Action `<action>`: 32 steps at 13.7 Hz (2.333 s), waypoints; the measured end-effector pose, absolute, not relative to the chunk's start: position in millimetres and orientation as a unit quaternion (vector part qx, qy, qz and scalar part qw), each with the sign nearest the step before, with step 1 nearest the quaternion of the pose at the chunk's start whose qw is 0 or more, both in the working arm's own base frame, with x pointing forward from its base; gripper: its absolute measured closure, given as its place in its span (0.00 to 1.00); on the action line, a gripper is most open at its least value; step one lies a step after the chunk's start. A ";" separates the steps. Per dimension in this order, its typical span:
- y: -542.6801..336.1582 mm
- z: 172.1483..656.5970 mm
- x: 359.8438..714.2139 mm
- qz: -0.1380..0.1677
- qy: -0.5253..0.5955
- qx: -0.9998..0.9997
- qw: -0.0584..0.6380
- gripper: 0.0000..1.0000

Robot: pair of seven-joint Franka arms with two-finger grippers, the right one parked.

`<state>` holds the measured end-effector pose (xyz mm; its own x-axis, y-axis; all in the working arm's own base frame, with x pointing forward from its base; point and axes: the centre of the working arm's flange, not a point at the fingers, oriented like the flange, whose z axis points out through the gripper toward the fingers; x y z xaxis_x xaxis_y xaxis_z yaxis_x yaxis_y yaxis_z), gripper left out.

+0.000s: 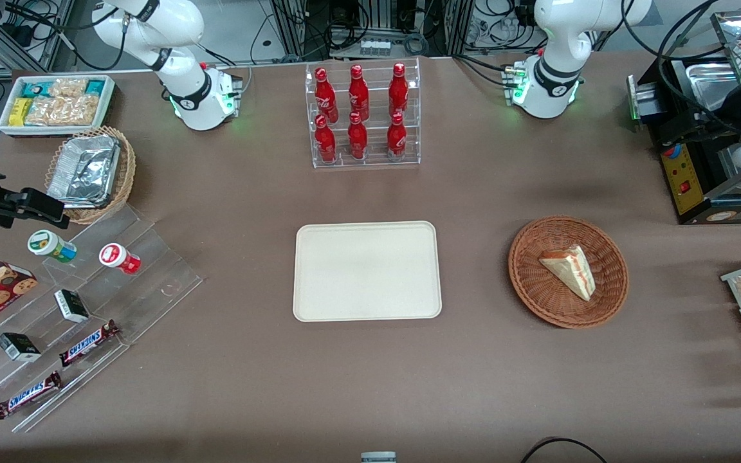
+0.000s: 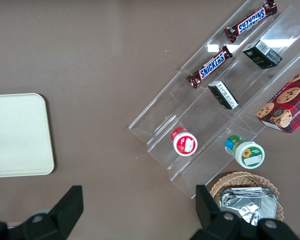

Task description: Place sandwich from basket to tray

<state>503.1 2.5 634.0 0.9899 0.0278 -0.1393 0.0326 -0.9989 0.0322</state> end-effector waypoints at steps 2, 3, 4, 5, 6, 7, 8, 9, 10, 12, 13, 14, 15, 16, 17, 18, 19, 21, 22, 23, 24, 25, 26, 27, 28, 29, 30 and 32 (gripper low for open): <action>3.3 634.6 504.7 -0.068 0.016 0.997 0.017 0.00; 3.0 634.0 505.5 -0.069 0.016 0.997 0.016 0.00; 3.1 632.2 507.0 -0.070 0.015 0.997 0.013 0.00; 3.8 628.8 509.9 -0.070 0.015 0.997 0.004 0.00; 4.2 624.0 514.7 -0.069 0.021 0.997 -0.006 0.00; 3.6 615.5 522.0 -0.070 0.043 0.997 -0.012 0.00; 2.7 603.3 532.2 -0.069 0.075 0.995 -0.016 0.00; 1.8 586.5 545.5 -0.065 0.111 0.992 -0.019 0.00; 1.4 568.2 558.3 -0.058 0.148 0.987 -0.021 0.00; 1.5 531.0 576.3 -0.039 0.229 0.972 -0.021 0.00; 1.2 511.5 580.9 -0.032 0.275 0.961 -0.021 0.00; 0.4 496.4 583.2 -0.027 0.305 0.952 -0.020 0.00; -1.9 481.0 585.4 -0.023 0.328 0.944 -0.019 0.00; -6.3 465.2 586.9 -0.021 0.344 0.939 -0.019 0.00; -11.4 448.5 587.7 -0.023 0.357 0.933 -0.020 0.00; -16.5 431.6 587.8 -0.027 0.363 0.931 -0.022 0.00; -22.6 413.8 587.2 -0.030 0.364 0.931 -0.023 0.00; -32.8 379.6 582.2 -0.031 0.367 0.929 -0.024 0.00; -35.0 366.1 578.6 -0.029 0.368 0.929 -0.023 0.00; -37.2 354.4 574.8 -0.029 0.367 0.930 -0.023 0.00; -41.0 344.2 571.7 -0.031 0.363 0.931 -0.023 0.00; -46.9 333.1 569.1 -0.033 0.359 0.933 -0.024 0.00; -53.2 321.4 566.4 -0.032 0.357 0.933 -0.024 0.00; -58.5 309.1 562.9 -0.027 0.358 0.933 -0.021 0.00; -61.3 297.7 558.5 -0.024 0.359 0.933 -0.019 0.00; -61.6 287.1 553.4 -0.024 0.359 0.933 -0.021 0.00; -60.4 280.2 549.3 -0.026 0.356 0.934 -0.026 0.00; -57.1 273.6 545.2 -0.026 0.351 0.935 -0.035 0.00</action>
